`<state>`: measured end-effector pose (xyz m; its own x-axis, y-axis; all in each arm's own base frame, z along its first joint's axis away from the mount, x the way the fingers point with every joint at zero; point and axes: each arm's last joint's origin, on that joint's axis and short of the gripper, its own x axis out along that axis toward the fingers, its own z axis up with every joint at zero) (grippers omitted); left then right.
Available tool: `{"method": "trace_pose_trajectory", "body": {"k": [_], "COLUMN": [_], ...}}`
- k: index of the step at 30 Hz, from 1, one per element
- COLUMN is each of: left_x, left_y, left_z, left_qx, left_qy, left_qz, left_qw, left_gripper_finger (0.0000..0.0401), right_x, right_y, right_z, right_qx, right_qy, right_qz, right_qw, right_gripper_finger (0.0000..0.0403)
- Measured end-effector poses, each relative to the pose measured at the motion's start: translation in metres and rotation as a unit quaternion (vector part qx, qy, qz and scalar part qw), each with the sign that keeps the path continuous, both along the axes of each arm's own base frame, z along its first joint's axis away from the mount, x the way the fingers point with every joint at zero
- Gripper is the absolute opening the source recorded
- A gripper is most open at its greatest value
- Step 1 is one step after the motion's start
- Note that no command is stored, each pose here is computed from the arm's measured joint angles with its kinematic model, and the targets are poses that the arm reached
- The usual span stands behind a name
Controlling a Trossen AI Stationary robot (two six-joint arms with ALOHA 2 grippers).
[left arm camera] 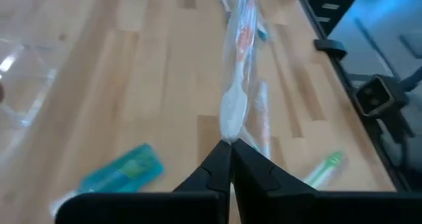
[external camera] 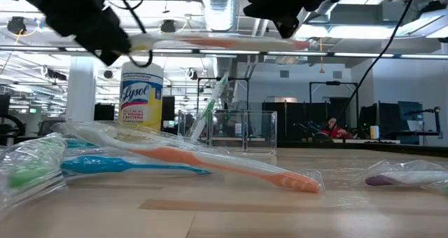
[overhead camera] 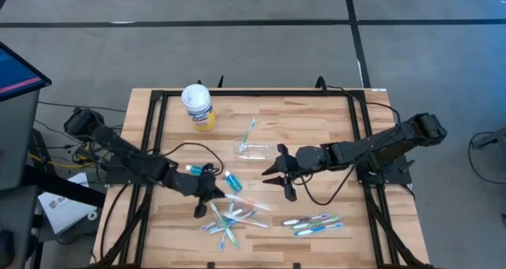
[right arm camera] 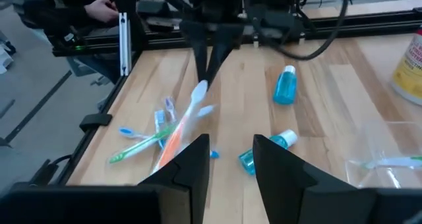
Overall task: Pick & Place toothbrushing station
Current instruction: Put the left orange toothbrush into the transparent organizer
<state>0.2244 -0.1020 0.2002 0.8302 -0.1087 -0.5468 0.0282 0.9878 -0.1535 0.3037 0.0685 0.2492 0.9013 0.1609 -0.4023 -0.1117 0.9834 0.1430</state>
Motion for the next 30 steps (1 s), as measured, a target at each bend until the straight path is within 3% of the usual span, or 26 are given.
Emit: {"method": "trace_pose_trajectory", "body": {"k": [11,16,24,30], "left_x": [0.022,0.031,0.067,0.092], "left_y": [0.019,0.023,0.024,0.025], "left_z": [0.036,0.041,0.043,0.055], "left_qx": [0.067,0.093,0.149,0.190], "left_qy": [-0.017,-0.004,0.055,0.049], "left_qz": [-0.004,-0.007,-0.031,-0.047], "left_qw": [0.998,0.996,0.987,0.979], "left_gripper_finger": [0.0000,0.0000,0.0000,0.0000], "right_x": [0.001,0.003,0.003,0.002], "right_y": [-0.007,-0.016,-0.024,-0.021], "right_z": [-0.001,-0.001,-0.003,-0.004], "right_qx": [0.003,0.007,0.028,0.028], "right_qy": [0.006,0.007,0.021,0.027], "right_qz": [-0.012,-0.018,-0.016,-0.008], "right_qw": [1.000,1.000,0.999,0.999], "right_gripper_finger": [0.0108,0.0108,0.0108,0.0108]}}
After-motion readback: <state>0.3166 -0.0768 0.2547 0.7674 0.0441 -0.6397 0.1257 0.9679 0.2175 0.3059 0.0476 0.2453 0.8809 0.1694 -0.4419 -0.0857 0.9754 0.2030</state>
